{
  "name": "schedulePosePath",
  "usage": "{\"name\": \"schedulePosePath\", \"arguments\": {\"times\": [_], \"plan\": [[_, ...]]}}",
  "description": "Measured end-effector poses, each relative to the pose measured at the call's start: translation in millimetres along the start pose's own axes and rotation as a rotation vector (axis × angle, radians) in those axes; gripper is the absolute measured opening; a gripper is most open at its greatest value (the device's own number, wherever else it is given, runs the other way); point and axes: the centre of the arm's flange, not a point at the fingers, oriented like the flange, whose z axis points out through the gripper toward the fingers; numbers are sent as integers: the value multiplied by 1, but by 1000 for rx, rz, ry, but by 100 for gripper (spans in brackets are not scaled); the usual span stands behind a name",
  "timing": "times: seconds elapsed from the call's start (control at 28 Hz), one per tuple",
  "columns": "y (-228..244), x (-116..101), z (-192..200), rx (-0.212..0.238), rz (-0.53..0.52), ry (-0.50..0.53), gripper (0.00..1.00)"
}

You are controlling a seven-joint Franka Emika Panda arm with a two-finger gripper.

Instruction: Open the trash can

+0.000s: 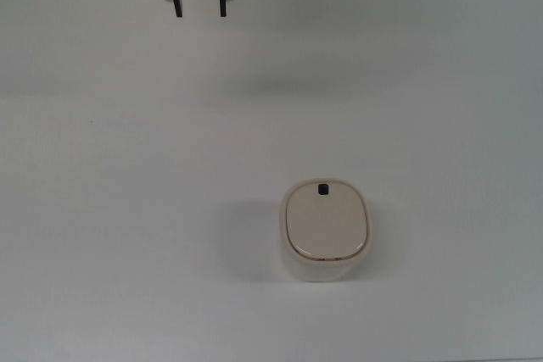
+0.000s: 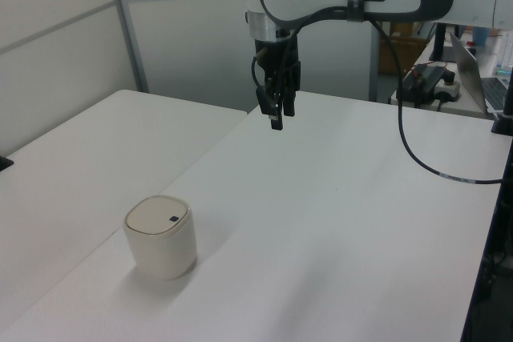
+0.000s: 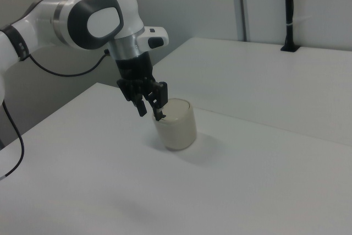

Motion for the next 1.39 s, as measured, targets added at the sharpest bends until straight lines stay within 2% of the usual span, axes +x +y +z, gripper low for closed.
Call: {"name": "schedulePosePath", "arguments": {"times": [0.25,0.29,0.39,0.46,0.5,0.82,1.04,1.18,1.39], "plan": [[0,0,0,0,1,0,29],[0,0,0,0,1,0,22],[1,0,0,0,1,0,14],[1,0,0,0,1,0,3],[1,0,0,0,1,0,1],[-1,0,0,3,-2,0,1],[-7,4,6,33,-8,-7,1],[-14,16,13,37,-18,35,1],[-44,49,43,36,-63,110,1]]}}
